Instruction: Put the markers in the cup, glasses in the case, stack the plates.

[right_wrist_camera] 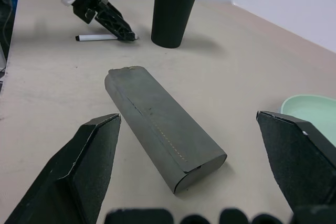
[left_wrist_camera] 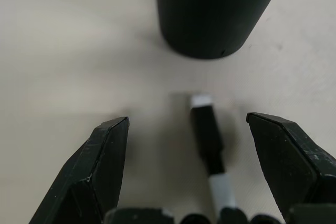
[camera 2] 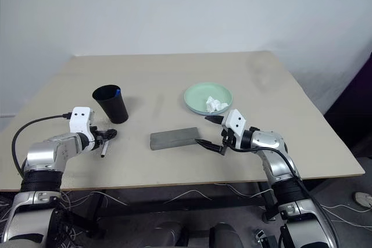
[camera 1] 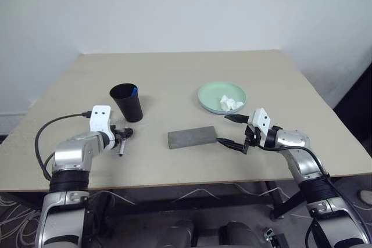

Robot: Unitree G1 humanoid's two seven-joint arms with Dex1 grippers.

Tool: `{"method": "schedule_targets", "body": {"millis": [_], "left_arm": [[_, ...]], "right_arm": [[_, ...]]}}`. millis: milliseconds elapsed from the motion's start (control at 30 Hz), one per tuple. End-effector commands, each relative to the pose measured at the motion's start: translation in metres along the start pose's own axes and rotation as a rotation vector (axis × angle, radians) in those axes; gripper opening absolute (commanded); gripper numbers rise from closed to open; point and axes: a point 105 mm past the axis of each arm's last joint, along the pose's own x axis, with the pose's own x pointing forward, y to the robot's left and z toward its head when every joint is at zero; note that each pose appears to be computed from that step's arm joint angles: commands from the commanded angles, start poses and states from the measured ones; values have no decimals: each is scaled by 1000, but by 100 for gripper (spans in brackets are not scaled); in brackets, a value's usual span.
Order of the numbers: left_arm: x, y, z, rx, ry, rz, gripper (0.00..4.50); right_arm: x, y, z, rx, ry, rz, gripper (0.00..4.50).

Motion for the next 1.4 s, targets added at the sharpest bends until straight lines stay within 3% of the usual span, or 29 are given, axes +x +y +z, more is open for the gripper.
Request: {"method": "schedule_targets", "body": {"millis": [33,133,433,600,833,900,967,1100,1233,1400], "left_arm": [[2,-6,17,36,-42,1,379],[3,-4,15,41,-26,18,321],[4,-5,11,38,-9,26,12],[2,-11,16,69,-39,5,4],[-21,-81,45,315,-250,-337,4],[-27,-92,58,358,-345,-375,4],[-35,-102,89,361,-521,-384,4],[-44,-104,133,349,-749,-331,4],[-53,-88,177,441,-964,-110,4],[-53,-66,206,463,-1073,96,4]], "right_arm": [[-2,-4,13,-46,-31,-22,450],[-3,-5,13,-46,-32,-28,450],[-3,-6,13,-45,-31,-35,450],[-3,-7,13,-47,-29,-35,450],[-2,-9,14,-50,-29,-33,450],[-1,-9,14,-51,-30,-33,450],[-1,-9,15,-52,-31,-33,450],[0,-10,15,-53,-32,-34,450],[0,-10,16,-54,-33,-38,450],[-1,-11,16,-55,-33,-44,450]]}}
